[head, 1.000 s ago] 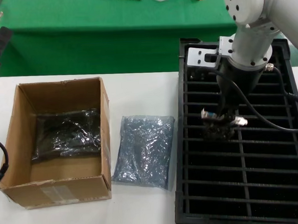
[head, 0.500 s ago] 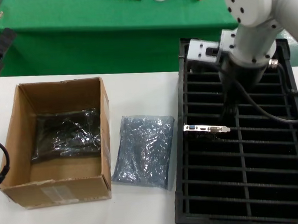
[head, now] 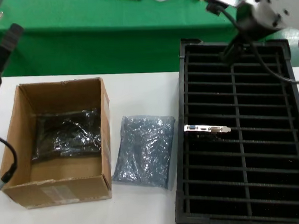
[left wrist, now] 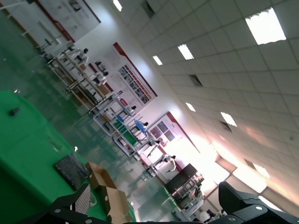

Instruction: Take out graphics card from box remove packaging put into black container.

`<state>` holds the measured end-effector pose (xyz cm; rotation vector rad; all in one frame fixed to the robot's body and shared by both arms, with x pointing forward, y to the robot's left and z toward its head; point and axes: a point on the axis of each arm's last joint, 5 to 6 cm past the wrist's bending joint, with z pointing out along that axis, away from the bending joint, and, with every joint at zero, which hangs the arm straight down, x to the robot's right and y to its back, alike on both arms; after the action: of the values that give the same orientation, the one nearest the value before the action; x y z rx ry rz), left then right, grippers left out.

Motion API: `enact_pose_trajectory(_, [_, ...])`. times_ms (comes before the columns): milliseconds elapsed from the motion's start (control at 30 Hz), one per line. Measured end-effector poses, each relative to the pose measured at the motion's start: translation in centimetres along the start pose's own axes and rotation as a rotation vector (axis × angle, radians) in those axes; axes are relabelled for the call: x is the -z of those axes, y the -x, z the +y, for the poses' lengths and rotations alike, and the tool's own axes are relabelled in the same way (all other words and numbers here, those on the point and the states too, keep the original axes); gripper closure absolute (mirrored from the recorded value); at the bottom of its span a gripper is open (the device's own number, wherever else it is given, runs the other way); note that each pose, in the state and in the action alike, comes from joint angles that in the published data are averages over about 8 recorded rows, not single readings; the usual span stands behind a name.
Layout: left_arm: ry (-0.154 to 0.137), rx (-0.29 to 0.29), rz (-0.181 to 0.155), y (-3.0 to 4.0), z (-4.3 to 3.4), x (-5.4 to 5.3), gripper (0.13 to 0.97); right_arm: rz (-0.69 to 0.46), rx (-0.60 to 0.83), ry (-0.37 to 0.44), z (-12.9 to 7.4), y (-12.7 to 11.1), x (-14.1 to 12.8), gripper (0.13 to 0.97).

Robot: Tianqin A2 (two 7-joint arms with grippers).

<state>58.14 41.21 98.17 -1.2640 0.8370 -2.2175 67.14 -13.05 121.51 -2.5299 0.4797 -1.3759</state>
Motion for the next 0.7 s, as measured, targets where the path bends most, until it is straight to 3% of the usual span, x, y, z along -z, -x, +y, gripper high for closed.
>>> enact_pose_trajectory(267, [-0.003, -0.076, -0.010, -1.25, 0.74, -0.1, 0.132, 0.121, -0.076, -0.123, 2.7, 0.2, 2.2, 0.284])
enact_pose_trajectory(467, [0.010, -0.111, -0.036, -1.26, 1.66, 0.2, 0.132, 0.067, -0.071, -0.201, 3.4, 1.6, 1.0, 0.205])
enact_pose_trajectory(700, [0.036, -0.169, -0.079, -1.23, 3.32, 0.7, 0.132, -0.022, -0.078, -0.337, 4.5, 4.3, -1.1, 0.141])
